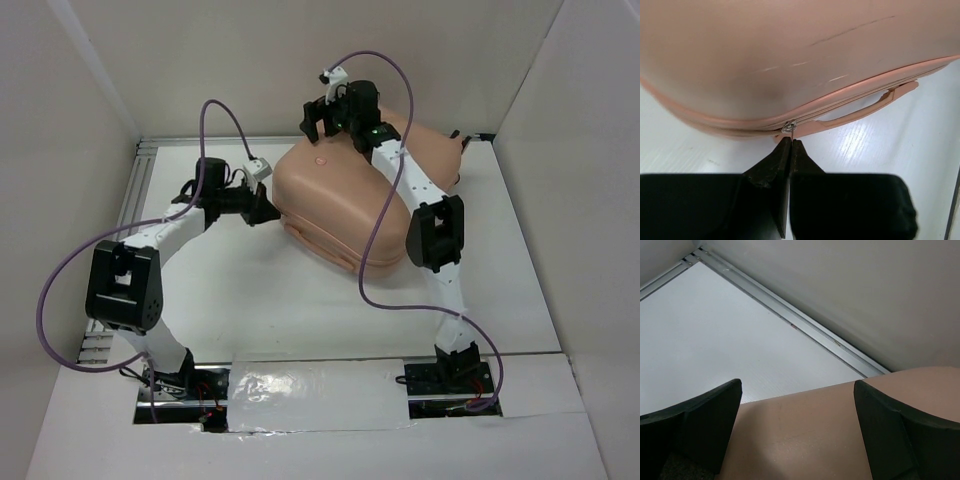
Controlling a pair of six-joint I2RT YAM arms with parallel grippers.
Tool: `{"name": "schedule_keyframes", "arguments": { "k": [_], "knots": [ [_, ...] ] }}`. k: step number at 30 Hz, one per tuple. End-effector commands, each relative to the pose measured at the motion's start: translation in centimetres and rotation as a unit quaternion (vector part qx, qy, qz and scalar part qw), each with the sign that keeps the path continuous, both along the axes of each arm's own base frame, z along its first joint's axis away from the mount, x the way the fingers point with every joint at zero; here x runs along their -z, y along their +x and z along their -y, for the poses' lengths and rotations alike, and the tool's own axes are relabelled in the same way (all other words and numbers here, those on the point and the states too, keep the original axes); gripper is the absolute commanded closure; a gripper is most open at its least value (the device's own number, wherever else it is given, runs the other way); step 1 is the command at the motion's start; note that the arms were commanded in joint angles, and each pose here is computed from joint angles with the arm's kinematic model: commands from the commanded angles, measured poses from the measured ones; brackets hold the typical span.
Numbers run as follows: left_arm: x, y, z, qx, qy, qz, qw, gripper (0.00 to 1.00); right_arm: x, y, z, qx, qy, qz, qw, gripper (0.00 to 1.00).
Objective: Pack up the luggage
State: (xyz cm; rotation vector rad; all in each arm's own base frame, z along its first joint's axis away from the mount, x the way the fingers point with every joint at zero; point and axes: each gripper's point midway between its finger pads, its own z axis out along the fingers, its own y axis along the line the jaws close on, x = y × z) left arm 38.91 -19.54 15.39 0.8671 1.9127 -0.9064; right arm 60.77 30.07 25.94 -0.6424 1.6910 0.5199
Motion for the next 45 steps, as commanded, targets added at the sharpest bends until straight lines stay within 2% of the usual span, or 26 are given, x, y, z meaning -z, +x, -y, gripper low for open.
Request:
{"name": "schedule_keyframes", "arguments": {
  "k": [1,3,5,8,12,14,17,22,27,31,36,45],
  "knots": [
    [-2.1,-2.5,3.5,0.066,-0.024,0.034,0.997,1.00,-4.1,0.6,0.8,0.072,0.016,0.030,0.997,0.01],
    [-1.4,-4.2,4.2,0.067,-0.029,0.019,0.997,1.00,-4.2,1.3,1.1,0.108,0.022,0.038,0.993,0.01],
    [-1.5,-5.8,5.0,0.072,-0.028,0.026,0.997,1.00,-3.9,1.0,0.3,0.095,0.011,0.046,0.994,0.01],
    [-0.9,-7.6,5.5,0.076,-0.031,0.018,0.996,1.00,-0.8,0.2,-0.6,0.073,-0.033,0.039,0.996,0.01],
    [0.1,-7.8,4.6,0.037,-0.018,0.005,0.999,1.00,2.3,-1.2,-1.8,0.081,-0.071,0.023,0.994,0.01],
    [0.5,-7.2,4.1,0.009,-0.008,0.006,1.000,1.00,3.3,-2.1,-3.0,0.083,-0.092,0.024,0.992,0.01],
    [0.6,-4.3,1.4,-0.079,0.006,0.010,0.997,1.00,4.7,-2.8,-3.7,0.109,-0.118,0.030,0.987,0.01],
    [-0.6,-2.0,-0.9,-0.120,-0.018,0.031,0.992,1.00,6.1,-3.6,-4.2,0.163,-0.120,0.020,0.979,0.01],
    [-1.1,0.0,-2.8,-0.167,-0.017,0.044,0.985,1.00,9.9,-4.5,-3.1,0.194,-0.175,0.009,0.965,0.01],
    [-1.5,1.2,-3.8,-0.182,-0.024,0.055,0.981,1.00,12.8,-5.8,-3.4,0.172,-0.199,-0.016,0.965,0.02],
    [-1.5,3.8,-7.0,-0.210,-0.013,0.078,0.975,1.00,13.5,-5.9,-3.0,0.130,-0.177,-0.047,0.974,0.07],
    [-1.7,7.4,-8.9,-0.173,0.004,0.123,0.977,1.00,13.8,-6.4,-3.1,0.072,-0.133,-0.088,0.985,0.14]
  ]
}}
